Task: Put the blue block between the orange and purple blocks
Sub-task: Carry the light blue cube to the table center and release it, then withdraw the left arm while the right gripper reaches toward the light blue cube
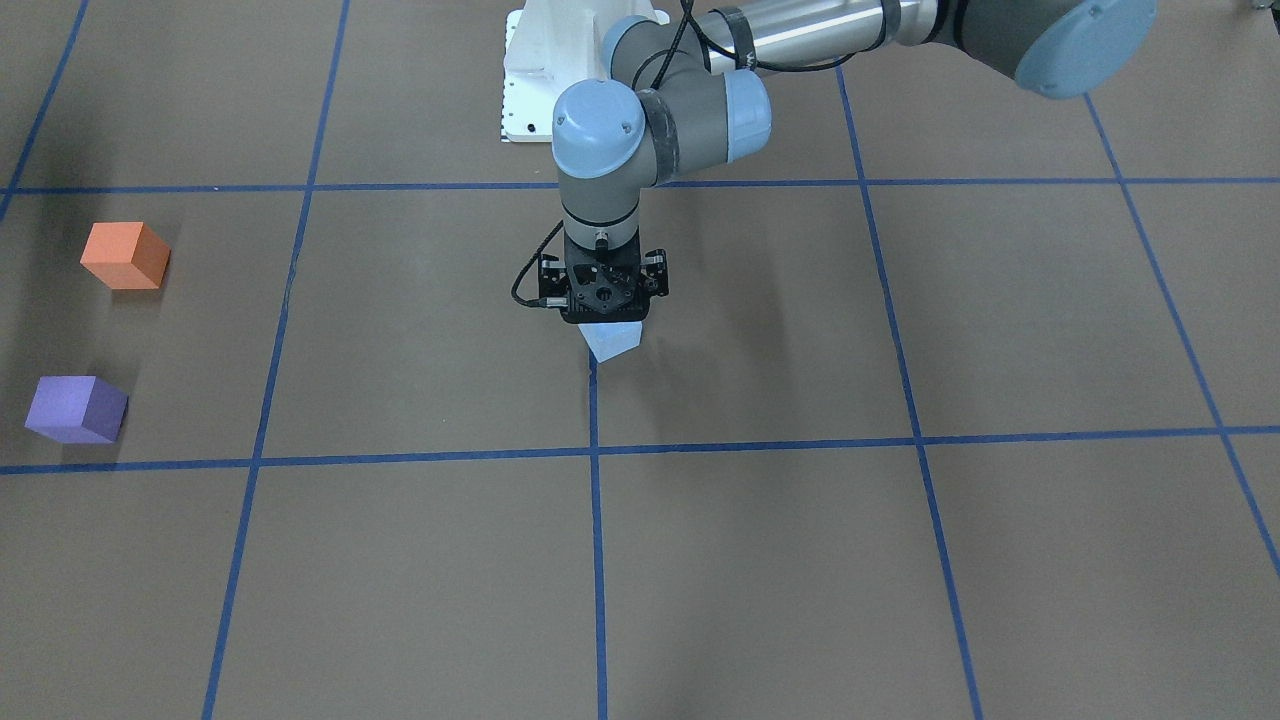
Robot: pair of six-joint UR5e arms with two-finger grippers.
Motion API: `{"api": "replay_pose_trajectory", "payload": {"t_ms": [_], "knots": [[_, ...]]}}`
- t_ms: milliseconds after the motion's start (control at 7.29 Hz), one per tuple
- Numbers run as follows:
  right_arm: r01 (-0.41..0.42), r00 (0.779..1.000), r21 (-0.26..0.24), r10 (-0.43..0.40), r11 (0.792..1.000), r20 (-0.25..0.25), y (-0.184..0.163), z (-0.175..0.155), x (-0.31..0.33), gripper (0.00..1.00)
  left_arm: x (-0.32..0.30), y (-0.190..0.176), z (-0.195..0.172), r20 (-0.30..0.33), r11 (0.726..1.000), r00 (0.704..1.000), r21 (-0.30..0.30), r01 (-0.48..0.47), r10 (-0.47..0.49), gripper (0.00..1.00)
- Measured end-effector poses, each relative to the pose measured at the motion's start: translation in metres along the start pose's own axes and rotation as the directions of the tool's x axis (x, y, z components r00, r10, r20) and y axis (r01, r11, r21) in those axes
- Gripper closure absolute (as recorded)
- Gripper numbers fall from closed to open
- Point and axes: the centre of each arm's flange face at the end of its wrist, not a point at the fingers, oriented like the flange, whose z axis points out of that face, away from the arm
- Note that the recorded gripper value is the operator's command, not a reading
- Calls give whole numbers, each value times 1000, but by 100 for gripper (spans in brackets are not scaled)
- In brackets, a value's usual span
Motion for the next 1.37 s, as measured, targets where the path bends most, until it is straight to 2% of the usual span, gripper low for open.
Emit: {"api": "replay_pose_trajectory", "payload": {"t_ms": [274,548,823,1097,1371], "knots": [[86,995,69,-89,994,40,-20,-4,-30,0,-45,-23,-46,-43,1000,999,8,16,-16,1],[22,996,88,-30,996,87,-70,-1,-100,0,-164,-39,-85,-30,998,998,-7,-61,61,1],[-57,991,84,47,995,123,-120,12,-217,0,-302,-47,-117,35,986,985,0,-167,167,1],[-140,982,80,128,987,138,-144,37,-359,0,-446,-66,-146,70,959,956,-30,-283,284,0],[-182,979,74,174,980,103,-153,45,-501,0,-601,-81,-169,96,936,931,-61,-348,352,0]]}}
